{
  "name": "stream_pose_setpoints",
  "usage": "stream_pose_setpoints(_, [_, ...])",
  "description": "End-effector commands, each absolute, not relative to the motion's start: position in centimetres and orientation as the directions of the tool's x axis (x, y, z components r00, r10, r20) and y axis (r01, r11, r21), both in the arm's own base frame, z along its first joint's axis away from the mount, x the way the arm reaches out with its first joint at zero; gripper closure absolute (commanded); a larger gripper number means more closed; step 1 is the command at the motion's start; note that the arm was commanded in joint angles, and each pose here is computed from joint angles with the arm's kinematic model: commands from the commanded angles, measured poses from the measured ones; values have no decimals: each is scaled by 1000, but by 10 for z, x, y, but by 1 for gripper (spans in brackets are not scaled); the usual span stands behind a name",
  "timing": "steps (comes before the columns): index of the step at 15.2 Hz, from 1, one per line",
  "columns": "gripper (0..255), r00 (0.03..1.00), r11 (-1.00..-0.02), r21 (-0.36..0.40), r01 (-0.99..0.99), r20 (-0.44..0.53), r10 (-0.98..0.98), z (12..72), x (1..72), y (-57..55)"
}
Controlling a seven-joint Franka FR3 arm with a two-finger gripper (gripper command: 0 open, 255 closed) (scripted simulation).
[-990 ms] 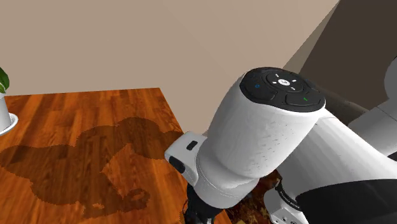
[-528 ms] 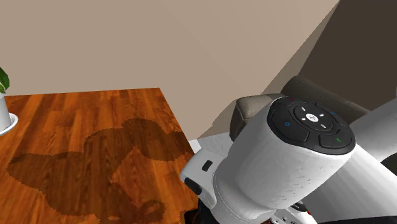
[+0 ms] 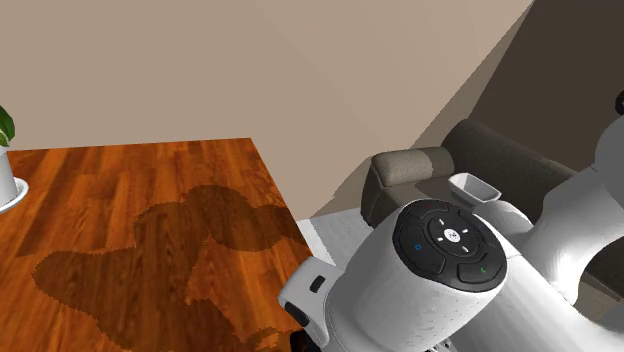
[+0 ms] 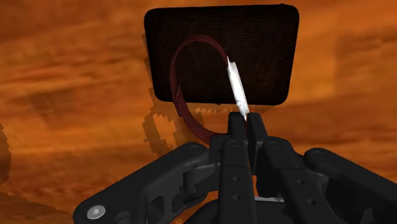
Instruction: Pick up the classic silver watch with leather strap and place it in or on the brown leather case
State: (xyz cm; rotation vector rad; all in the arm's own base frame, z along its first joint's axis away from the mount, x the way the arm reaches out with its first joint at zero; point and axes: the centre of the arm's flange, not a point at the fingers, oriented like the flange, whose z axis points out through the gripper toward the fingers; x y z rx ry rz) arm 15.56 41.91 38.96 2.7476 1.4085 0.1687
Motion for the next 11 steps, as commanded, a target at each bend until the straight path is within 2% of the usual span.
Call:
stream_pose_setpoints(1, [255,579,-584,93,806,75,812,379,156,419])
stream_pose_setpoints(11, [255,579,-584,93,806,75,812,365,156,419])
